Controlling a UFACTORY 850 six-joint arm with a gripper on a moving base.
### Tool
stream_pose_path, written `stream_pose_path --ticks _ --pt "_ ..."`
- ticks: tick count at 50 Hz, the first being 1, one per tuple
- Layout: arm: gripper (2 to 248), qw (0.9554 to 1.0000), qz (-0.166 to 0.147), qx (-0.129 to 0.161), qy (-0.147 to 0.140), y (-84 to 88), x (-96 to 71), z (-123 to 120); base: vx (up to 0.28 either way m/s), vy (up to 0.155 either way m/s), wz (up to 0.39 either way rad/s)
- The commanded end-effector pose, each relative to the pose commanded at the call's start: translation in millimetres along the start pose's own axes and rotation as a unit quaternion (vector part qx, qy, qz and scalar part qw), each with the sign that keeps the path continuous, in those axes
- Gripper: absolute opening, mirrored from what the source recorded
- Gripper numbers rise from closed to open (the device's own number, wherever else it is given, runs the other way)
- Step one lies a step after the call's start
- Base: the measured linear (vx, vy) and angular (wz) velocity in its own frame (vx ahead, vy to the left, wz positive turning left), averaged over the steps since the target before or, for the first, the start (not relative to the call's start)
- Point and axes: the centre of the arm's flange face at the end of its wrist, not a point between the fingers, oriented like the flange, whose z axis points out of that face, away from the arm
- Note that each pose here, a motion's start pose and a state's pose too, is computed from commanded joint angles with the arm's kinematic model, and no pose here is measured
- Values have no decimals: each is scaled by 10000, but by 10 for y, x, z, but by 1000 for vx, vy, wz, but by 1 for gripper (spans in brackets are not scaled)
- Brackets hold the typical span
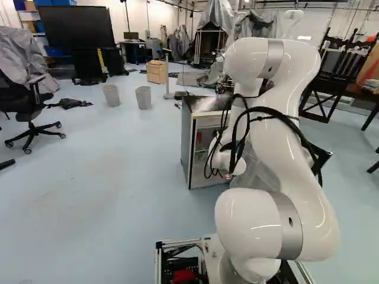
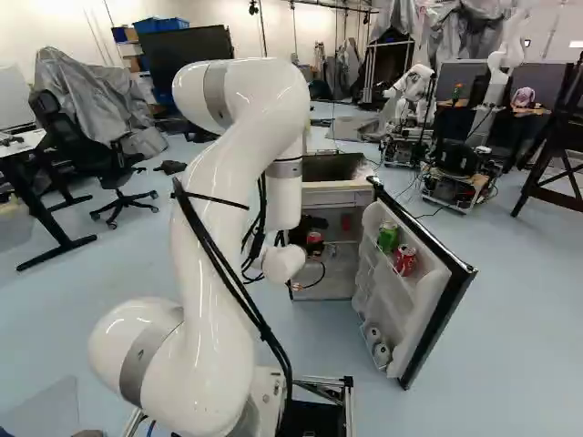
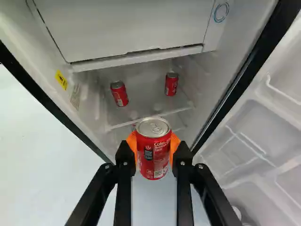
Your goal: Grab a drink from the fridge
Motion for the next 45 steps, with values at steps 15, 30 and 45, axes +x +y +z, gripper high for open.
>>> stream_pose_path --ticks 15,30,45 --pt "89 9999 -3 2 131 -3 139 -115 0 0 0" --pt "89 9996 -5 1 274 -4 278 -220 0 0 0" --pt "89 9991 -7 1 423 -5 414 -322 0 0 0"
